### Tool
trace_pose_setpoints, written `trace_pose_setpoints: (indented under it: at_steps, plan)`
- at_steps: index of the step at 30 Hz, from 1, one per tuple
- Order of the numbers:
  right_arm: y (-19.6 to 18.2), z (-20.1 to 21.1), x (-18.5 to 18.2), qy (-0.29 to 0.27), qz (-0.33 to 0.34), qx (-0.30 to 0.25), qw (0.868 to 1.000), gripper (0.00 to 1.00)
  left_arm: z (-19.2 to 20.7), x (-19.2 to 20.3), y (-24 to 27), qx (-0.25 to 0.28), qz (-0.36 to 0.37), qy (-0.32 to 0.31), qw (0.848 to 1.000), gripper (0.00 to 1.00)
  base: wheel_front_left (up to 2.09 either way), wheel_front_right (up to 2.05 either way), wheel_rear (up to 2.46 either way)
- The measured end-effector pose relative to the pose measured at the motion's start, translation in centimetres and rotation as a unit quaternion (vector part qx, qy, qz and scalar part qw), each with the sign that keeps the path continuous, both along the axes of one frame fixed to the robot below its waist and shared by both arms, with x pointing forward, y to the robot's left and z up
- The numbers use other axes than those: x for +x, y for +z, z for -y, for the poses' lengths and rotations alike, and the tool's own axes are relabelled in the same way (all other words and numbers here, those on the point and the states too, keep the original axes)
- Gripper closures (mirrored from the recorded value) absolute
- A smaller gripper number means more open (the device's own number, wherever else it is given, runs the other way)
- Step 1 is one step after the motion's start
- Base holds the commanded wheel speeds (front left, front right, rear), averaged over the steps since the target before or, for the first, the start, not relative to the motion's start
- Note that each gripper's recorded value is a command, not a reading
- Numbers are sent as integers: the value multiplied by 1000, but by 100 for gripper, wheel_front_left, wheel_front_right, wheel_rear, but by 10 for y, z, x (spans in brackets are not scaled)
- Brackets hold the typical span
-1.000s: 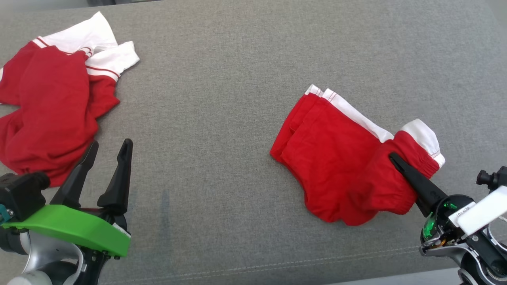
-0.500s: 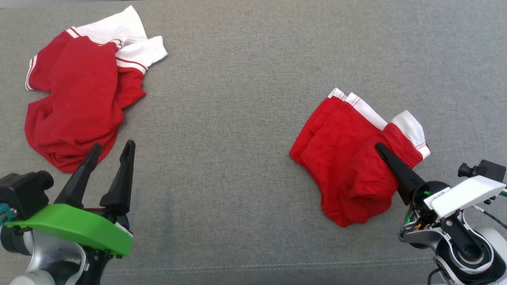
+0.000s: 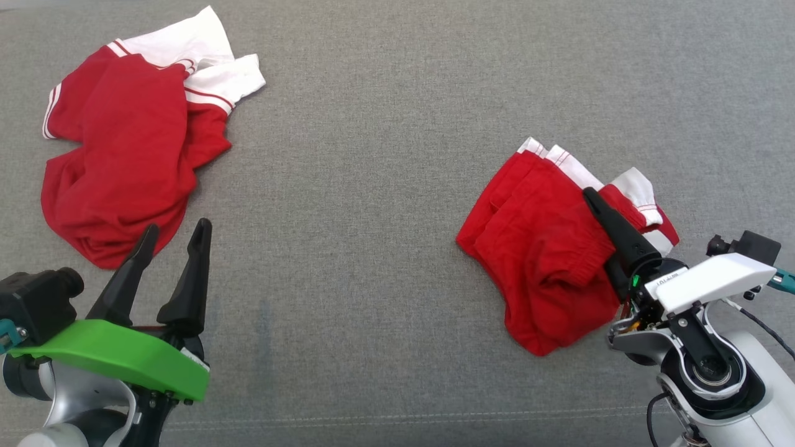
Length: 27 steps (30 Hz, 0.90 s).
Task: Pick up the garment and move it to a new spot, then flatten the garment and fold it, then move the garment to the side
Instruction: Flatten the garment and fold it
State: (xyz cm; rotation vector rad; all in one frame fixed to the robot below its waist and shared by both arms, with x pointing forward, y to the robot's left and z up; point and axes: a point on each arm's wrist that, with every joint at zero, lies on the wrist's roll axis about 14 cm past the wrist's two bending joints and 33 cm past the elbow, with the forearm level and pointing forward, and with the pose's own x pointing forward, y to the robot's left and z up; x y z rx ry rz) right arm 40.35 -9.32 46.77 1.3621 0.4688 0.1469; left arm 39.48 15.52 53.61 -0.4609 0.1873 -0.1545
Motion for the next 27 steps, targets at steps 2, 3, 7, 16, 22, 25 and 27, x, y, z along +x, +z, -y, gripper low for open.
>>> trace_pose_setpoints:
  at_steps: [2, 3, 7, 16, 22, 25, 27]
  plan:
    - [-3, -3, 1, 2, -3, -1, 1000, 0, 0, 0, 0, 0, 0, 0, 1000, 0, 0, 0, 0]
    - [-3, -5, 1, 4, -4, -1, 1000, 0, 0, 0, 0, 0, 0, 0, 1000, 0, 0, 0, 0]
    - [-6, -11, 4, 19, 0, -16, 1000, 0, 2, 1, -1, -1, -2, -2, 1000, 0, 0, 0, 0]
    - [-52, -6, -1, 80, -49, -97, 991, 0, 2, 2, -6, -6, -9, 0, 1000, 0, 0, 0, 0]
    - [-43, -9, 20, 115, -18, -140, 983, 0, 8, 3, -6, -21, -5, 0, 1000, 0, 0, 0, 0]
    - [-30, -16, 31, 118, 3, -137, 983, 0, 5, 0, -7, -23, -6, 8, 1000, 0, 0, 0, 0]
    - [-24, -20, 34, 121, 11, -135, 983, 0, 3, -2, -6, -24, -3, 13, 1000, 0, 0, 0, 0]
